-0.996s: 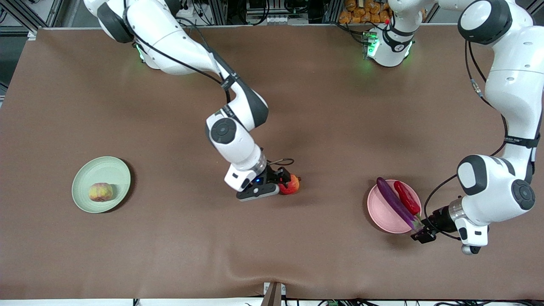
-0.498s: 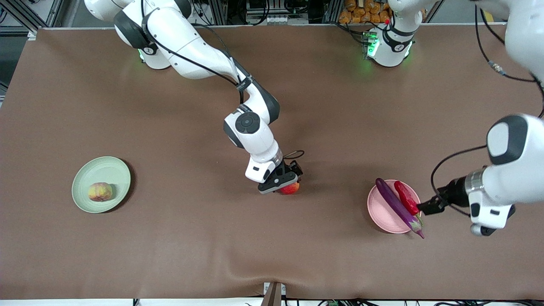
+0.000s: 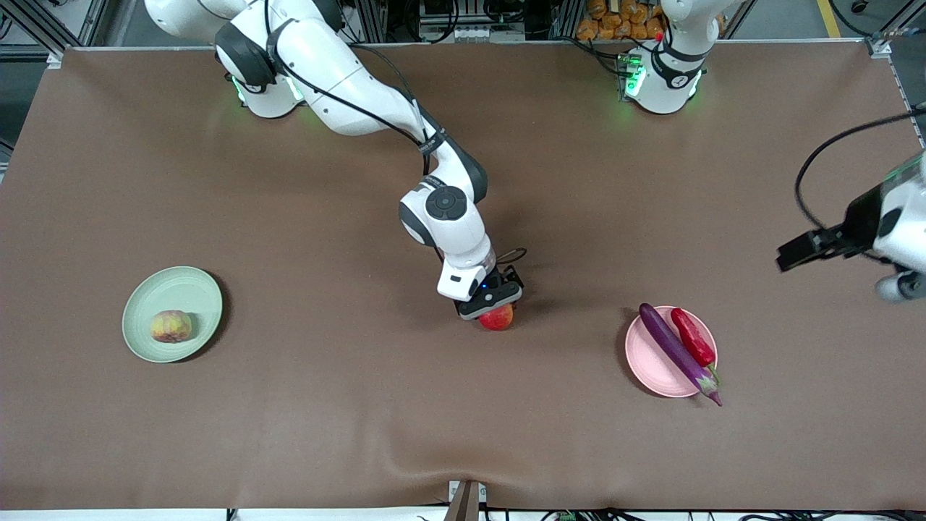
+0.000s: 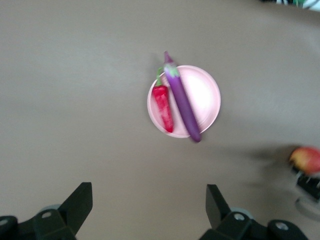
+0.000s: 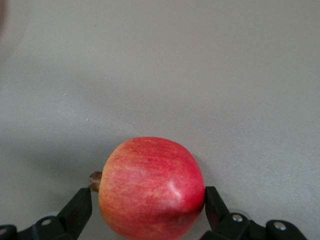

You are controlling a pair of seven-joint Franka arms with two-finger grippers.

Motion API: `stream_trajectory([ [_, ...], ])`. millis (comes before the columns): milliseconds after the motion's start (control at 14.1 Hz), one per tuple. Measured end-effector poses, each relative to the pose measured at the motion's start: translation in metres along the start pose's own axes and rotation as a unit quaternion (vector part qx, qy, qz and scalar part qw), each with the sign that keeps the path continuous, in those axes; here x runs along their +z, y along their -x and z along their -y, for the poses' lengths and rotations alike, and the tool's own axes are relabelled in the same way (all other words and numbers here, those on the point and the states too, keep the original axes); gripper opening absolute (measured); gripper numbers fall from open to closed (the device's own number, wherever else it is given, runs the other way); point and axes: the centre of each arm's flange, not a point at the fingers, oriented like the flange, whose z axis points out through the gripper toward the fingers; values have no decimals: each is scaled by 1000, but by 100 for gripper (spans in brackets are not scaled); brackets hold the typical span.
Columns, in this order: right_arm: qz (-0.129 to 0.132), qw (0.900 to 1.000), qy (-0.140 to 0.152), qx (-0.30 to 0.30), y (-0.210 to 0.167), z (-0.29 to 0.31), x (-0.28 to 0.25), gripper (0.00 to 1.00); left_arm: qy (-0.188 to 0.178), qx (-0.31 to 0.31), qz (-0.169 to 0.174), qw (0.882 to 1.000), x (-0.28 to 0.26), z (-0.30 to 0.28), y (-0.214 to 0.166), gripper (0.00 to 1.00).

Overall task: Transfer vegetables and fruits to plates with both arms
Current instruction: 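Grasp the red apple with the right gripper while the left arm retracts, then carry the apple with the right gripper and lower it onto the green plate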

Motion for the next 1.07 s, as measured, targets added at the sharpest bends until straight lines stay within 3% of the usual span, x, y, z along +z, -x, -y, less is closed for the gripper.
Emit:
stream_trajectory([
  [142, -11, 1000, 3, -3, -3, -4, 2, 100, 5, 17, 1, 1000, -20, 24, 11, 100],
  [285, -24, 1000, 5, -2, -9, -10, 1, 85, 20, 14, -1, 1000, -32, 37, 17, 100],
  [569, -39, 999, 17, 25, -41, -43, -24, 85, 7, 23, 4, 1000, -41, 17, 40, 100],
  [783, -3, 996, 53, 79, -86, -115, -85, 85, 5, 13, 16, 1000, -40, 11, 64, 100],
  [1067, 71, 982, 93, 146, -115, -238, -182, 85, 3, 4, 20, 1000, -48, 19, 90, 100],
])
